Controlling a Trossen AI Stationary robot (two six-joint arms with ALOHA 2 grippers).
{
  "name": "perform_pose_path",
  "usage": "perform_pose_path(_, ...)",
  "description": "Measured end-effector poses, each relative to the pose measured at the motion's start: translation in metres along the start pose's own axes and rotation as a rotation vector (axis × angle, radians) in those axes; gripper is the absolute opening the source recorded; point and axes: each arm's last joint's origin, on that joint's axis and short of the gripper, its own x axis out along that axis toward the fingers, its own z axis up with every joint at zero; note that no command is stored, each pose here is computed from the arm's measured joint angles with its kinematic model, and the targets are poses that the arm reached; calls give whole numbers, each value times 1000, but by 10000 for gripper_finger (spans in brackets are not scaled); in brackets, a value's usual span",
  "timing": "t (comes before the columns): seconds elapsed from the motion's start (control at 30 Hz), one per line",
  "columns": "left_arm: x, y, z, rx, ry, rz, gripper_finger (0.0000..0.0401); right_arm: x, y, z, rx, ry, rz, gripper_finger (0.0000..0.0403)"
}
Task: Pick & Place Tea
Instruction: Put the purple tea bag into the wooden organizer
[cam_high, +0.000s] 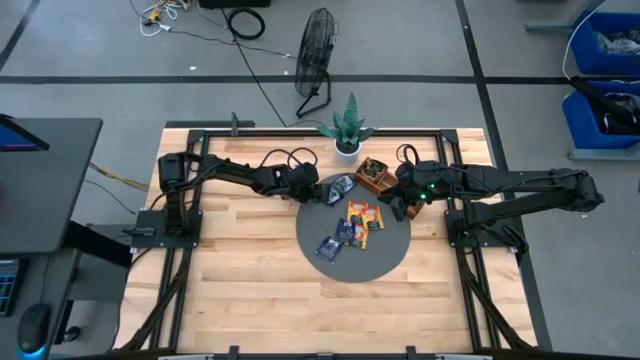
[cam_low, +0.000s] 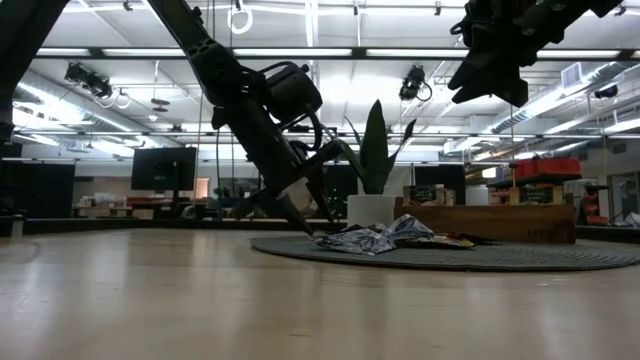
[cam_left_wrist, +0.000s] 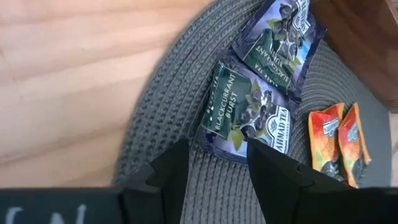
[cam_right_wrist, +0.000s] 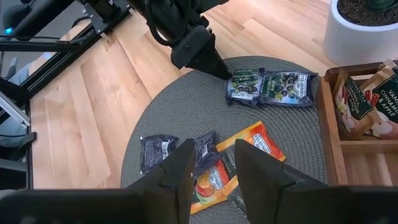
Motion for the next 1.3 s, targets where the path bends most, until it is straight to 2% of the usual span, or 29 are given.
perform_pose_path(0.6, 0, -3, -4, -17, -15, -8, 170, 0, 0, 0, -9, 0, -1, 120)
perform_pose_path(0.9, 19, -4, -10, -56, 4, -79, 169, 0, 0, 1, -2, -7, 5, 120)
perform_pose_path(1.07, 20, -4, -10, -58, -2, -81, 168, 0, 1, 1, -1, -12, 7, 120)
perform_pose_path(1.17, 20, -3, -10, -43, -4, -79, 157, 0, 1, 1, -1, -12, 8, 120)
perform_pose_path(1.3, 20, -2, -11, -27, -8, -69, 122, 0, 1, 1, -2, -12, 8, 120)
